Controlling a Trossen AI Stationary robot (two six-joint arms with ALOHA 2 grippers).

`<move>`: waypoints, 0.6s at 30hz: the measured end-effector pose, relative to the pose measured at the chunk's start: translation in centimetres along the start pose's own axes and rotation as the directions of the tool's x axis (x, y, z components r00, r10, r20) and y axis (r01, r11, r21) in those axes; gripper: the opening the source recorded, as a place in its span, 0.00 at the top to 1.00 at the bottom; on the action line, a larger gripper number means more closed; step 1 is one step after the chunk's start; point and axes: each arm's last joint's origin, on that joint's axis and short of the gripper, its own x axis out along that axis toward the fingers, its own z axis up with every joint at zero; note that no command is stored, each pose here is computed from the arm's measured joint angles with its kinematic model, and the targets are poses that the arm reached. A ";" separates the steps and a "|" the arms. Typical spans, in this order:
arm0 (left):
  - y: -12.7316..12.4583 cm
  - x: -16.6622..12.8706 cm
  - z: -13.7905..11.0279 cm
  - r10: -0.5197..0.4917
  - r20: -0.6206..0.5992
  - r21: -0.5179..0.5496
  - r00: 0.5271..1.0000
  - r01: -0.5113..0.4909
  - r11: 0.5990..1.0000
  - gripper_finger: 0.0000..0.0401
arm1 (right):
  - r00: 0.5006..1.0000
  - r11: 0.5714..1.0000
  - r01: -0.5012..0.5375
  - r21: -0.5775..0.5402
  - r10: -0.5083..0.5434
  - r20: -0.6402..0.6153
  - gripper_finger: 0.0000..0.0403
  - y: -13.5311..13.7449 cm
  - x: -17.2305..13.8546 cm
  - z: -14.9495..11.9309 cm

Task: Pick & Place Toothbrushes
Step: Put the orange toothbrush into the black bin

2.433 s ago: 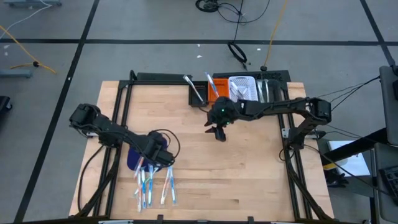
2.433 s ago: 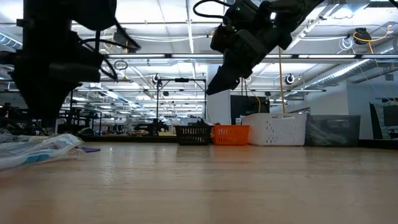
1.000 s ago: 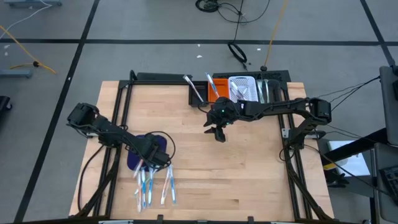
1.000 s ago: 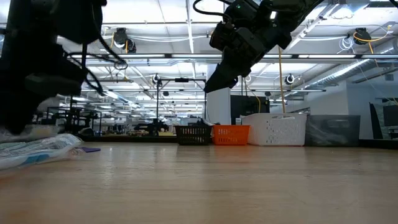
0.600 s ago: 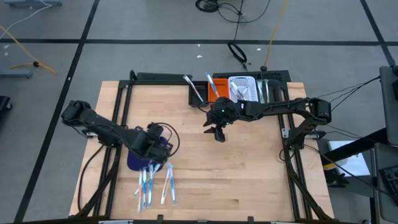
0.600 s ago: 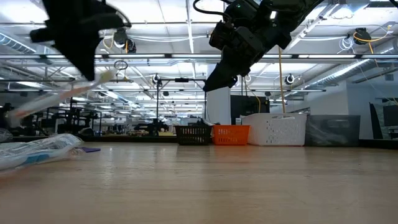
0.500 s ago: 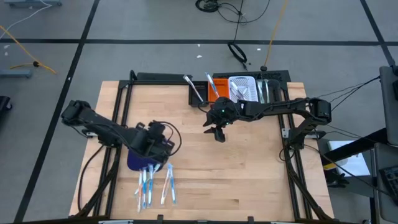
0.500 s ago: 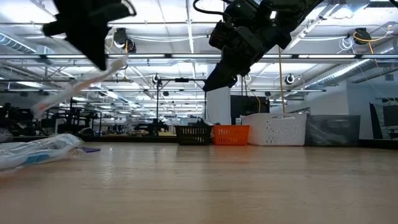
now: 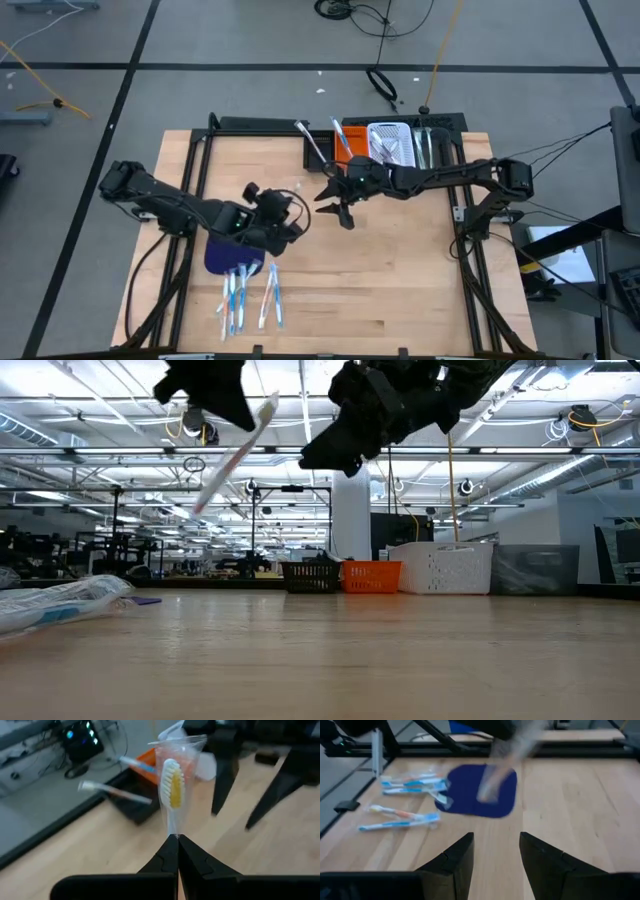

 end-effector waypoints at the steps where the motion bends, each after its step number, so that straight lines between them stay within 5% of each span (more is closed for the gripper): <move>1: -0.1 0.2 0.3 -0.010 0.016 0.009 1.000 0.010 1.000 1.00 | 1.000 1.000 -0.005 -0.006 0.005 0.009 0.62 0.2 0.1 0.1; 18: -0.3 1.7 2.9 -0.066 0.118 0.080 0.991 0.057 0.995 1.00 | 0.984 0.998 -0.037 -0.051 0.045 0.171 0.62 1.0 0.2 1.8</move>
